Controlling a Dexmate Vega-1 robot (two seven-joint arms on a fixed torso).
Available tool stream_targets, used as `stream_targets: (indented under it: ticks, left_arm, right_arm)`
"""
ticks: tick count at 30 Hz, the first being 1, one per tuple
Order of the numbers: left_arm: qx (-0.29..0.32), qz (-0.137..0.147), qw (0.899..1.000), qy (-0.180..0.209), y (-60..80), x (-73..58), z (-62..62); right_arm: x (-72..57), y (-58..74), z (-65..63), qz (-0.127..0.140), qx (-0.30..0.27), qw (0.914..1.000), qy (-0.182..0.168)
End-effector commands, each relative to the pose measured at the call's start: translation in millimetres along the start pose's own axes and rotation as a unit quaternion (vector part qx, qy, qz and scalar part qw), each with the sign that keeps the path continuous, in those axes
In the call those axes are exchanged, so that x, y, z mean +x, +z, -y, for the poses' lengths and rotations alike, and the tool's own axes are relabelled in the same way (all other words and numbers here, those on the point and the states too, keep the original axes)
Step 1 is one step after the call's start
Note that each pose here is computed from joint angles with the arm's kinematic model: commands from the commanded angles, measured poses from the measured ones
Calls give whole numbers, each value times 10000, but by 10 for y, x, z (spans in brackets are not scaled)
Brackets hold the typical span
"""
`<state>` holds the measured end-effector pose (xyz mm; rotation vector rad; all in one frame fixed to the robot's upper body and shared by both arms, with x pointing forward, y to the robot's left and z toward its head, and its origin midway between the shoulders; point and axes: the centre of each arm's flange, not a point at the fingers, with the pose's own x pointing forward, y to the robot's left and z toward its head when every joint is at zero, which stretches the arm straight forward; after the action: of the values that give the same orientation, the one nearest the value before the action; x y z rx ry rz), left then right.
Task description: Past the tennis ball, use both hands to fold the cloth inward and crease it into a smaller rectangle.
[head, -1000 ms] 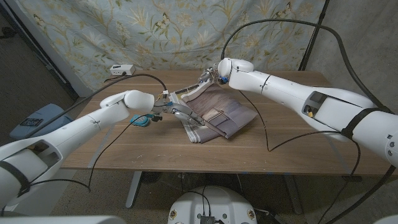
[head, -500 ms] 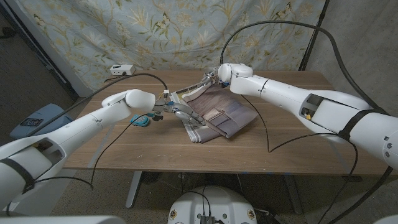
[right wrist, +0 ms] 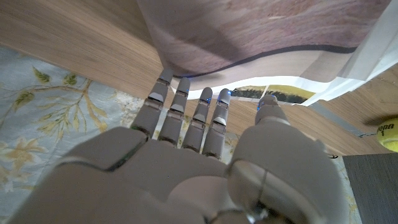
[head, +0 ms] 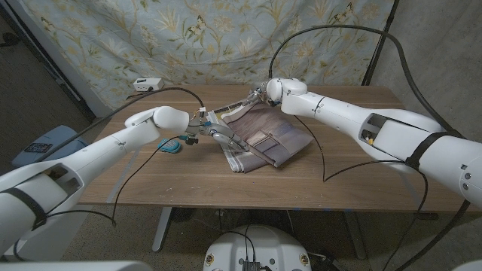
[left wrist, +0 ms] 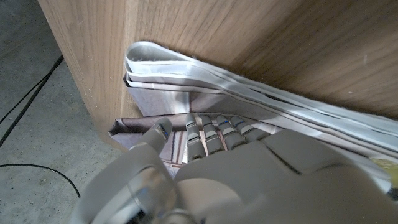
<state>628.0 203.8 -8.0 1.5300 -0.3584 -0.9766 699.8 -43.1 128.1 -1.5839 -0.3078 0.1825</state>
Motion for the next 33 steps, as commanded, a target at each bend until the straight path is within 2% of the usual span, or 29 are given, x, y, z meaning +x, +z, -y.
stream_targets:
  ticks: [1,12,22,28,33]
  left_arm:
    - [-37,-1,10000,-45,-21,31,-13]
    - [-33,-9,10000,-67,-35,41,-42]
    - [0,15,10000,-60,-27,60,-60]
    - [11,19,10000,-49,-23,69,-55]
    - [23,33,10000,-60,-22,78,-46]
  right_arm:
    - [100,-141,20,-104,-138,9998,-28]
    - [221,-213,-152,-145,-51,9998,102]
    - [267,-235,-279,-127,19,9998,180]
    - [256,-229,-319,-116,55,9998,182]
    - [170,-216,-261,-82,45,9999,82]
